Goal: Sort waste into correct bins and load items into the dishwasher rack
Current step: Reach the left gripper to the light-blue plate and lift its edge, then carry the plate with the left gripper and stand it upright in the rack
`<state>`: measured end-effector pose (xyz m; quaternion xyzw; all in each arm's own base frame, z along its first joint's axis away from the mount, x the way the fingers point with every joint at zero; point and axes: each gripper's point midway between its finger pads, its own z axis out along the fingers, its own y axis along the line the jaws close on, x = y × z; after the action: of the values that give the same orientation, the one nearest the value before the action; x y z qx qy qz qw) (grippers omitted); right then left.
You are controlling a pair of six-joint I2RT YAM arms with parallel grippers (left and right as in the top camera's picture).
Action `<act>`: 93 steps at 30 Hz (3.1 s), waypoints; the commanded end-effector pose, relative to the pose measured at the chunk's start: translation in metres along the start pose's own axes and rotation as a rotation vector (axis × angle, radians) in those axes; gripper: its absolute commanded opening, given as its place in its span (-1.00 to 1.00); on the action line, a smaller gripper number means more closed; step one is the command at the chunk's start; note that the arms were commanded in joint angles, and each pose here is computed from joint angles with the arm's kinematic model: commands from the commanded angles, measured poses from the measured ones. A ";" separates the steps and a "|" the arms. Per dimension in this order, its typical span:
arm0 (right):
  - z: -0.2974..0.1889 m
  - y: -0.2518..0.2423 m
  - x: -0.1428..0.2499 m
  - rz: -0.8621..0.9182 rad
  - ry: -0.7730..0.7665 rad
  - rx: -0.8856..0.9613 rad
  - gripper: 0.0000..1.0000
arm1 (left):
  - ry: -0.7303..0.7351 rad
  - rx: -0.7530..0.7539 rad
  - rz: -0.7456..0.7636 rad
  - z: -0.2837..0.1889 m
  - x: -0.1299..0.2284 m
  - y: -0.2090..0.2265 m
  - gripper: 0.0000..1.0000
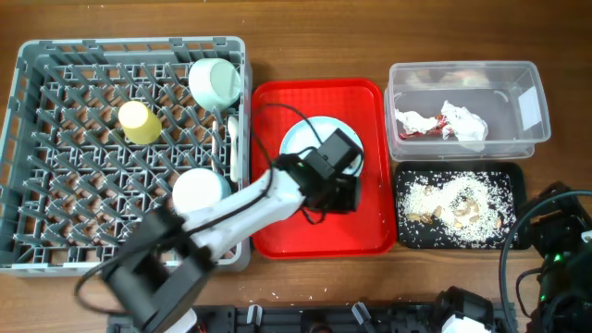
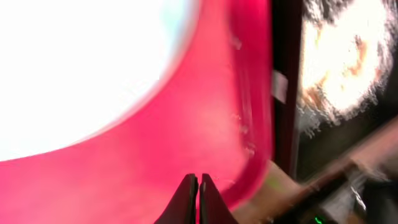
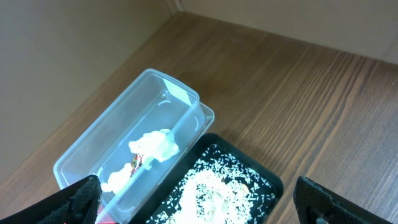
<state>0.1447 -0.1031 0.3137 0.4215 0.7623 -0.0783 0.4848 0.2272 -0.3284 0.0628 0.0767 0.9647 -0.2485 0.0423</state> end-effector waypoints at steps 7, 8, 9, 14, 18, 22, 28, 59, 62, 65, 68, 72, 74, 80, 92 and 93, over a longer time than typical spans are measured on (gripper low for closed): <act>-0.002 0.000 -0.002 -0.010 -0.008 -0.005 0.99 | -0.373 -0.513 -0.174 -0.059 -0.070 0.121 -0.51; -0.002 0.000 -0.002 -0.010 -0.008 -0.005 0.99 | -0.376 -0.520 -0.194 -0.060 -0.074 0.128 -0.51; -0.002 0.000 -0.002 -0.010 -0.008 -0.005 0.99 | -0.381 -0.522 -0.207 -0.058 -0.077 0.133 -0.51; -0.002 0.000 -0.002 -0.009 -0.008 -0.005 1.00 | -0.386 -0.528 -0.229 -0.027 -0.092 0.149 -0.49; -0.002 0.000 -0.002 -0.010 -0.008 -0.005 1.00 | -0.377 -0.536 -0.230 -0.009 -0.095 0.156 -0.49; -0.002 0.000 -0.002 -0.009 -0.008 -0.005 0.99 | -0.358 -0.551 -0.232 0.002 -0.093 0.163 -0.92; -0.002 0.000 -0.002 -0.009 -0.008 -0.005 0.99 | -0.502 -0.443 -0.021 -0.058 -0.136 0.107 -0.92; -0.002 0.000 -0.002 -0.009 -0.008 -0.005 0.99 | -0.314 -1.595 0.424 -0.356 -0.162 0.256 -0.92; -0.002 0.000 -0.002 -0.009 -0.008 -0.005 1.00 | -0.334 -1.578 0.421 -0.353 -0.163 0.253 -0.92; -0.002 0.000 -0.002 -0.009 -0.008 -0.005 0.99 | -0.344 -1.563 0.453 -0.347 -0.166 0.244 -0.92; -0.002 0.000 -0.001 -0.010 -0.007 -0.004 0.99 | -0.349 -1.559 0.454 -0.346 -0.167 0.242 -0.92; -0.002 0.000 -0.001 -0.010 -0.008 -0.005 0.99 | -0.357 -1.537 0.466 -0.342 -0.169 0.241 -0.92; -0.002 0.000 -0.002 -0.010 -0.008 -0.005 1.00 | -0.356 -1.546 0.475 -0.345 -0.171 0.242 -0.92; -0.002 0.000 -0.002 -0.010 -0.008 -0.005 0.99 | -0.331 -1.562 0.451 -0.352 -0.169 0.257 -0.92; -0.002 0.000 -0.001 -0.010 -0.007 -0.004 1.00 | -0.252 -1.554 0.487 -0.323 -0.177 0.266 -0.92; -0.002 0.000 -0.001 -0.010 -0.007 -0.004 1.00 | -0.215 -1.565 0.506 -0.315 -0.178 0.269 -0.92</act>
<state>0.1446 -0.1030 0.3134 0.4216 0.7627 -0.0784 0.4842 0.4301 0.0393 0.2477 0.1940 0.8066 0.4984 0.2518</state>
